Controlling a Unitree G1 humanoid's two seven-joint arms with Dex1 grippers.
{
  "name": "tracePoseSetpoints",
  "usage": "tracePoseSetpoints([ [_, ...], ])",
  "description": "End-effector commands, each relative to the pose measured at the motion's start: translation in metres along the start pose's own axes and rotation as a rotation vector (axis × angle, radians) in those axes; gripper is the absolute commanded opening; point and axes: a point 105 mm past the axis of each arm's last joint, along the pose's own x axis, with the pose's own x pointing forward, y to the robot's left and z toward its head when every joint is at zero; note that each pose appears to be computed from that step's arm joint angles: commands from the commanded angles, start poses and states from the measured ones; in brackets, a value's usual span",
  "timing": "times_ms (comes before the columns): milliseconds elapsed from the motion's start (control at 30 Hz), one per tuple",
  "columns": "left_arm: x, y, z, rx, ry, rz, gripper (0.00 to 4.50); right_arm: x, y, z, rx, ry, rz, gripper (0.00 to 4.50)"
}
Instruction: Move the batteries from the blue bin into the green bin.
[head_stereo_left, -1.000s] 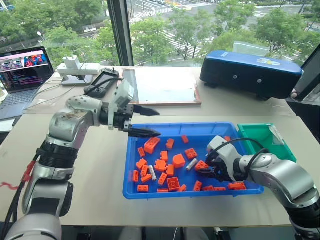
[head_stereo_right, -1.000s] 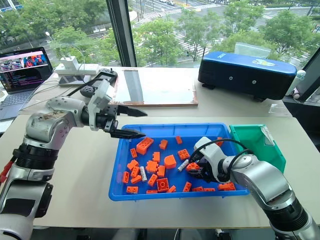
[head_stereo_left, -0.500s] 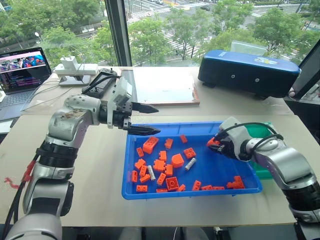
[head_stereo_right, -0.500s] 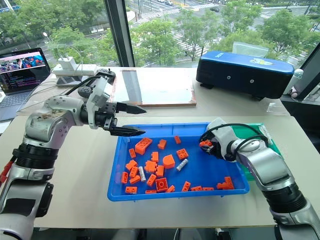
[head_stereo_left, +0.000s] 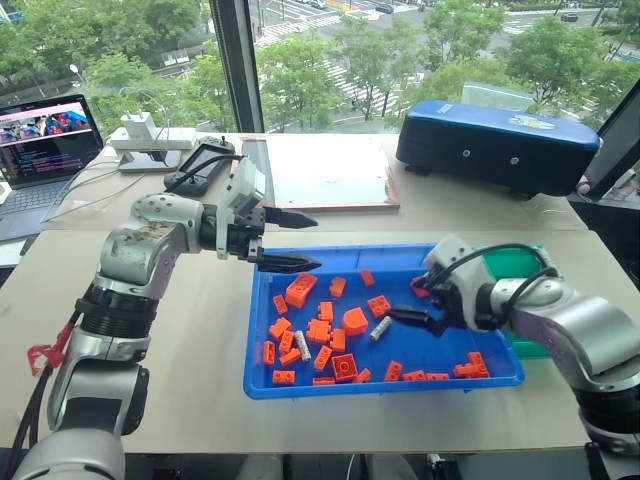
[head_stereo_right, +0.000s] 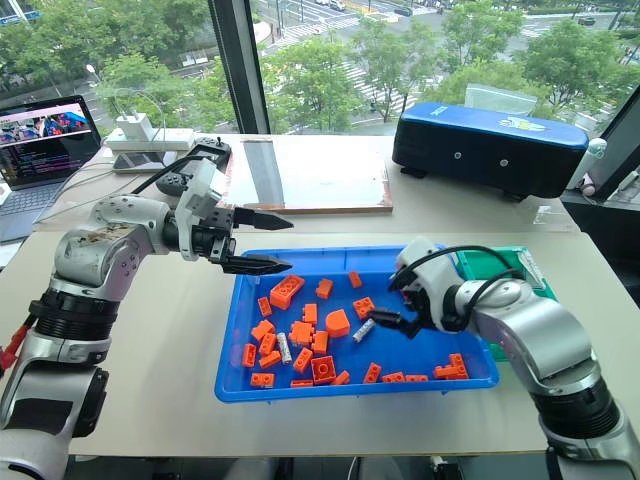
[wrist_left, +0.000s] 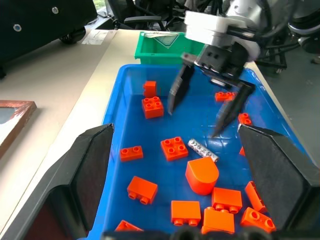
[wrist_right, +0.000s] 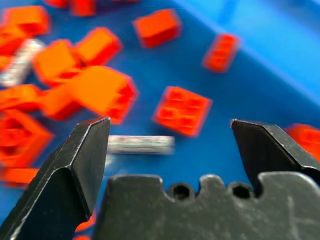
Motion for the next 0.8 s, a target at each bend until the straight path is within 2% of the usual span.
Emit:
tracePoseSetpoints([
  [33,0.000,-0.001,0.008,0.046,-0.004,-0.007,4.27,0.005,0.008,0.002,0.007,-0.003,-0.008,4.47],
  [400,-0.003,-0.003,0.008,0.045,0.009,-0.030,4.27,0.018,0.006,-0.017,0.045,0.075,-0.073,4.47],
  [533,-0.008,-0.015,0.003,0.032,0.041,-0.110,4.27,0.020,0.006,-0.018,0.053,0.076,-0.079,4.47],
  [567,-0.009,-0.019,0.002,0.027,0.047,-0.130,4.27,0.021,0.006,-0.018,0.055,0.074,-0.081,3.96],
  [600,-0.011,-0.021,0.001,0.027,0.058,-0.147,4.27,0.021,0.006,-0.017,0.059,0.070,-0.086,3.83],
  [733,-0.015,-0.025,-0.005,0.034,0.100,-0.174,4.27,0.020,0.005,-0.014,0.060,0.051,-0.091,2.56],
  [800,-0.017,-0.028,-0.004,0.035,0.100,-0.194,4.27,0.018,0.007,-0.005,0.087,0.007,-0.074,2.55],
])
